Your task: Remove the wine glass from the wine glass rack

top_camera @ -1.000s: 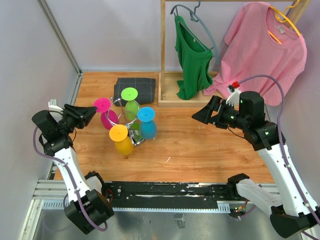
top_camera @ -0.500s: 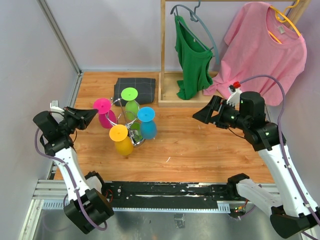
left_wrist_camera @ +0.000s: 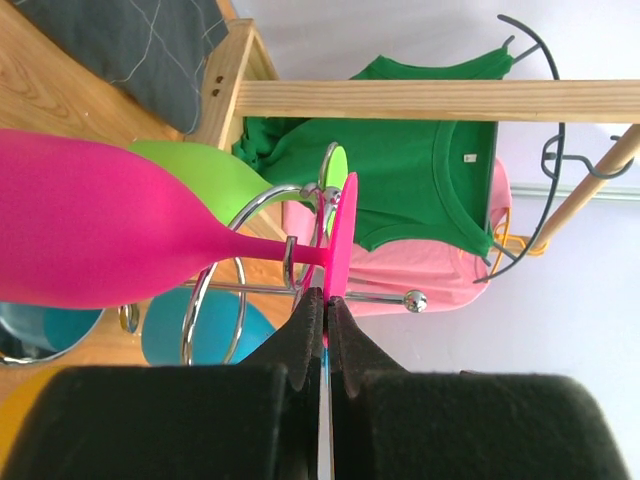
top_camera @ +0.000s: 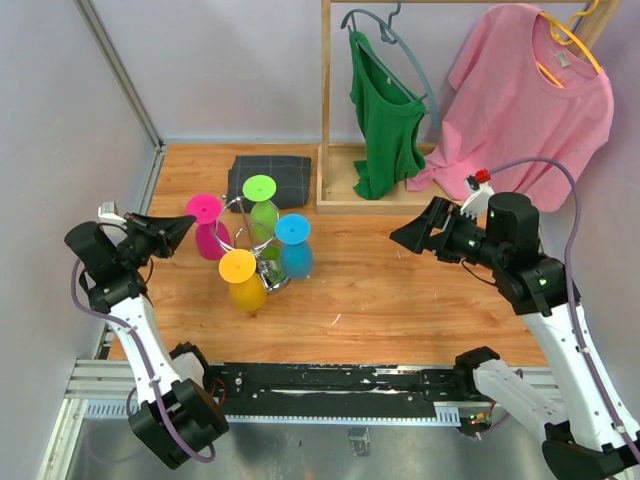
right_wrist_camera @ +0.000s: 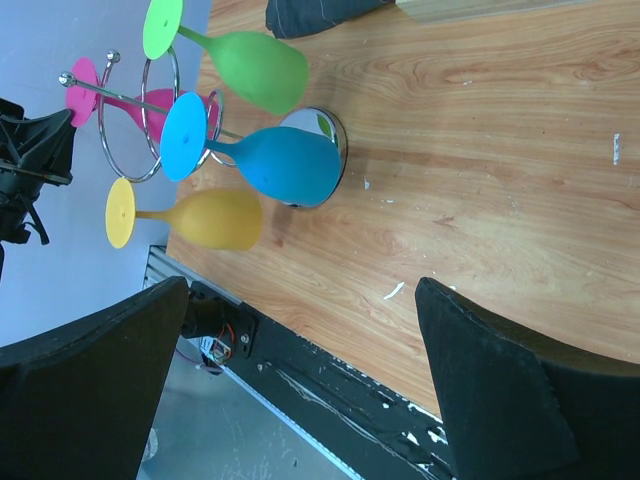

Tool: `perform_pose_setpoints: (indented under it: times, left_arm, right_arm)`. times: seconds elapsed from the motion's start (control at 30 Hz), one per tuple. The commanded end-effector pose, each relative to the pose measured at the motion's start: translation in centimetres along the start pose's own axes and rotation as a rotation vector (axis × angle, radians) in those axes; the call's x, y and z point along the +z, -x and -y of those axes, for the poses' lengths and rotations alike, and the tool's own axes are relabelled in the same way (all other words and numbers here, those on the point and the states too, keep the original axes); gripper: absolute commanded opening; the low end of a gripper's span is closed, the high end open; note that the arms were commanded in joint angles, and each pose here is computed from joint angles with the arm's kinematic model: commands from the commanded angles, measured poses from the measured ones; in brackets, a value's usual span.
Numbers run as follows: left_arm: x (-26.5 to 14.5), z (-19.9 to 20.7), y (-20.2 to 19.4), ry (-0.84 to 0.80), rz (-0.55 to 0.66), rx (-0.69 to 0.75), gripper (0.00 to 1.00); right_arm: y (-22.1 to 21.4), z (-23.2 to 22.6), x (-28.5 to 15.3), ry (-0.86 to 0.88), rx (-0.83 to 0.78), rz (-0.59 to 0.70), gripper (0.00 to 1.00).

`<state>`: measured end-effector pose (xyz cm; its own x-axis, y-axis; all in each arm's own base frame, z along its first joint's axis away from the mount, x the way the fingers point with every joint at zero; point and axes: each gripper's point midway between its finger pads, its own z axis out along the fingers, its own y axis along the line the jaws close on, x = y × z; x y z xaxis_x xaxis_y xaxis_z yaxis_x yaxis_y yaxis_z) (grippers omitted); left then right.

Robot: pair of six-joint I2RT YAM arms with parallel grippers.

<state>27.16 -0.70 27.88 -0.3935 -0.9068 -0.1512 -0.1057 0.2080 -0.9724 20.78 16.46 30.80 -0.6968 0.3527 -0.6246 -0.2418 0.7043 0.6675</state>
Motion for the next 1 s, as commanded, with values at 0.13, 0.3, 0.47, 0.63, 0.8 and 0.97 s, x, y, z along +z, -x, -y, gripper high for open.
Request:
perform_pose_setpoints:
  times: [0.13,0.3,0.47,0.63,0.8,0.97]
  left_arm:
    - [-0.4,2.8,0.5,-0.042,-0.008,0.001,0.0]
    - [-0.4,2.9,0.5,-0.042,-0.008,0.001,0.0]
    - [-0.3,2.9,1.0,-0.04,0.003,0.002,0.0]
    - [-0.1,3.4,1.8,-0.048,0.019,0.009,0.0]
    - [-0.1,3.4,2.2,-0.043,0.028,0.013,0.0]
    - [-0.6,2.8,2.4,-0.026,0.045,0.002,0.0]
  right_arm:
    - [-0.2,-0.4,-0.5,0.01,-0.009,0.019,0.99]
    - [-0.3,-0.4,-0.6,0.011,-0.007,0.021,0.99]
    - [-0.2,-0.5,-0.7,0.013,-0.004,0.025,0.99]
    - [-0.3,-0.5,-0.9,0.012,-0.004,0.032,0.99]
    - [-0.2,-0.4,-1.1,0.009,-0.004,0.039,0.99]
    - [-0.2,-0.4,-1.3,0.006,-0.004,0.046,0.99]
